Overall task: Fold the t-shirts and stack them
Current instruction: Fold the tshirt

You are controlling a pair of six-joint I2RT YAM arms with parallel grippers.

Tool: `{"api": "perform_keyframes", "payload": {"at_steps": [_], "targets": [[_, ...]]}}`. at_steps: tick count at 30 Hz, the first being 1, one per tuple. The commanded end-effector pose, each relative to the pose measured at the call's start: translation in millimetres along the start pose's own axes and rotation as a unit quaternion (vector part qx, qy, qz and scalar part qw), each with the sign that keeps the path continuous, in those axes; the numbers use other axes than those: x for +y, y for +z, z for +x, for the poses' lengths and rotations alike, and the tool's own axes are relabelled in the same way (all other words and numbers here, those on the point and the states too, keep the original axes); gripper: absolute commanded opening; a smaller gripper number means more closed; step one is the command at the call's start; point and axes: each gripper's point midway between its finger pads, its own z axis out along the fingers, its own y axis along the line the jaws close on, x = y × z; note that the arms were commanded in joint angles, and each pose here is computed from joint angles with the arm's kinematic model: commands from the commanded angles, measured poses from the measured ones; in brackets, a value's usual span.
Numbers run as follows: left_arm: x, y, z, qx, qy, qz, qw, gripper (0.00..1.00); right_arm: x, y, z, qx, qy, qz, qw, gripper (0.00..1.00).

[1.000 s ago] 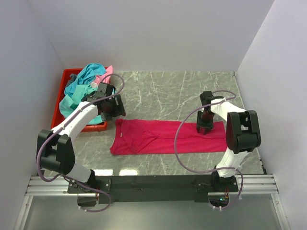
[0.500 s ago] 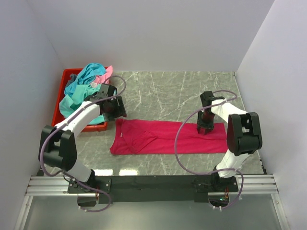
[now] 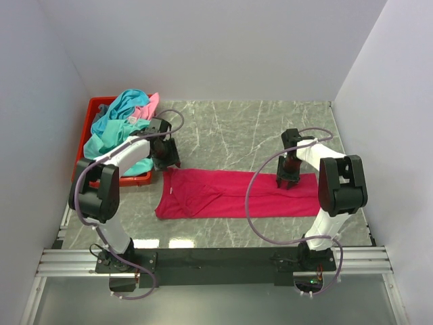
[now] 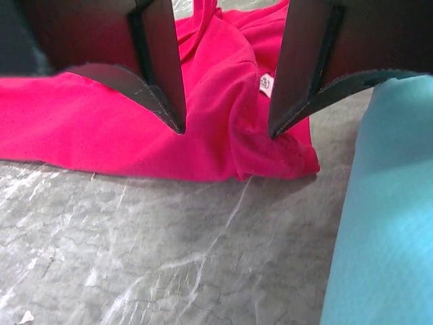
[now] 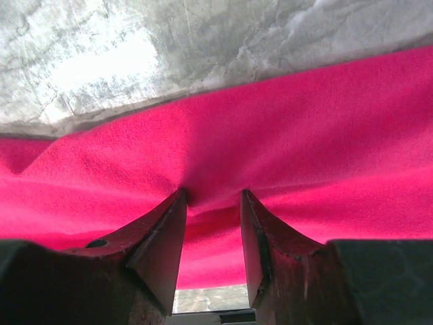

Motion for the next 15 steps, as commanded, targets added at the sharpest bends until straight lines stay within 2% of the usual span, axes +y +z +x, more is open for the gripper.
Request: {"api": "perform_keyframes", "payload": {"at_steps": [1,8,15], "targets": [[-7.1,1.3,-13.2,-0.013,-0.003,0.007,1.0,0.57,-9.0,8.2,-6.6,-0.011,0.021,0.016,1.0,0.44],[-11.1,7.6,-13.5,-0.013,-0.002,0.015,1.0,0.58,-45.2,10.0,-28.2,-0.03,0.088,0.023,0.995,0.44],[-24.8,14.1,-17.0,-0.008,-0.005,0.033,0.999,0.57,-56.5,2.7,-52.7,-0.046,0.094,0.025,0.994,0.44]]}}
